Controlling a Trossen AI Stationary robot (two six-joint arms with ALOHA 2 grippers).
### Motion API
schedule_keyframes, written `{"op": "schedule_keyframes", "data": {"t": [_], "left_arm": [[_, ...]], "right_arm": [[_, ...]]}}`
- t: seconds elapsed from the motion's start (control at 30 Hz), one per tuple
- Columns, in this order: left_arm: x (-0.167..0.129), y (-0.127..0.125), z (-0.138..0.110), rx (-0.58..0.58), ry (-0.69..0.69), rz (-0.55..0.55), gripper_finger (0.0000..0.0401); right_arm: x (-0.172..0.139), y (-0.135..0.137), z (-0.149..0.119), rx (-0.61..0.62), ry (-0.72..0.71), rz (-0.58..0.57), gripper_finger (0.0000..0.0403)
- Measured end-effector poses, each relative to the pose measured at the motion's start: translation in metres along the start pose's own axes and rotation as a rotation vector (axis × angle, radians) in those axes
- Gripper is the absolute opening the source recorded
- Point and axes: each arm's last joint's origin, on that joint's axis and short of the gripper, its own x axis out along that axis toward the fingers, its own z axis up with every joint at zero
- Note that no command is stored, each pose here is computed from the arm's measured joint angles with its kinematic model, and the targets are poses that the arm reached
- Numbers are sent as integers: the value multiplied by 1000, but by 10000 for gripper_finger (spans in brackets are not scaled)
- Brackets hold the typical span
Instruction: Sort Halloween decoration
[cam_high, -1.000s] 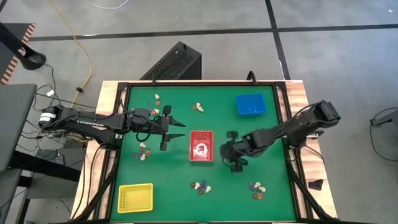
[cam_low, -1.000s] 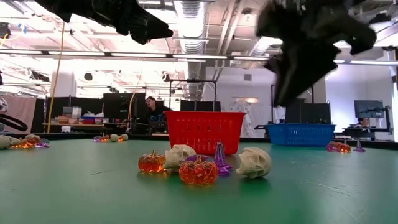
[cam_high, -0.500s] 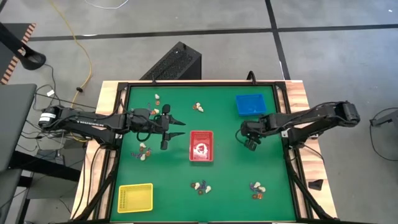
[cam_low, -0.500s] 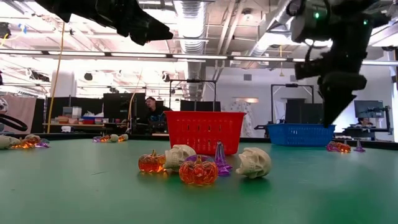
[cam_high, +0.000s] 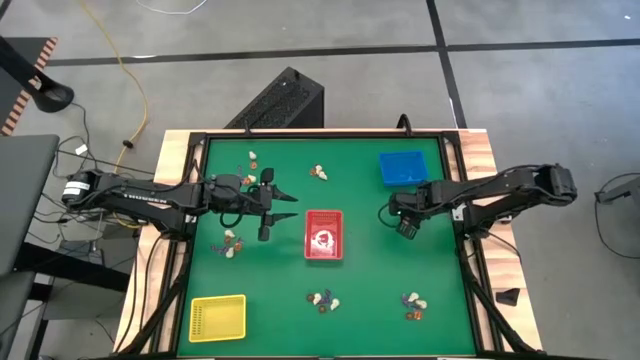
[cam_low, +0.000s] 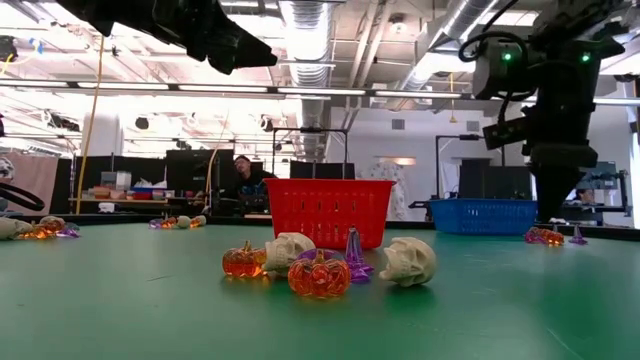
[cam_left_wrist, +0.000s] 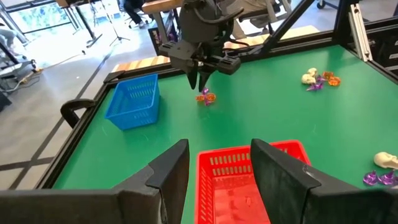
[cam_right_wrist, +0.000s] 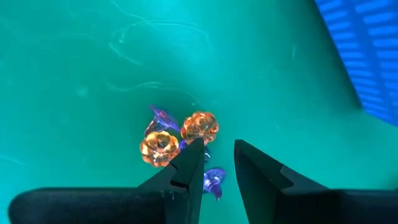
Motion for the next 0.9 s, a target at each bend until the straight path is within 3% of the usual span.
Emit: {"op": "schedule_keyframes", "data": {"t": [0.73, 0.9], "left_arm": [[0, 0, 0, 0, 1, 1, 162], [0, 0, 0, 0, 1, 2, 162]], "right_arm": [[0, 1, -1, 144, 28, 48, 118], [0, 2, -1, 239, 46, 67, 118]]}}
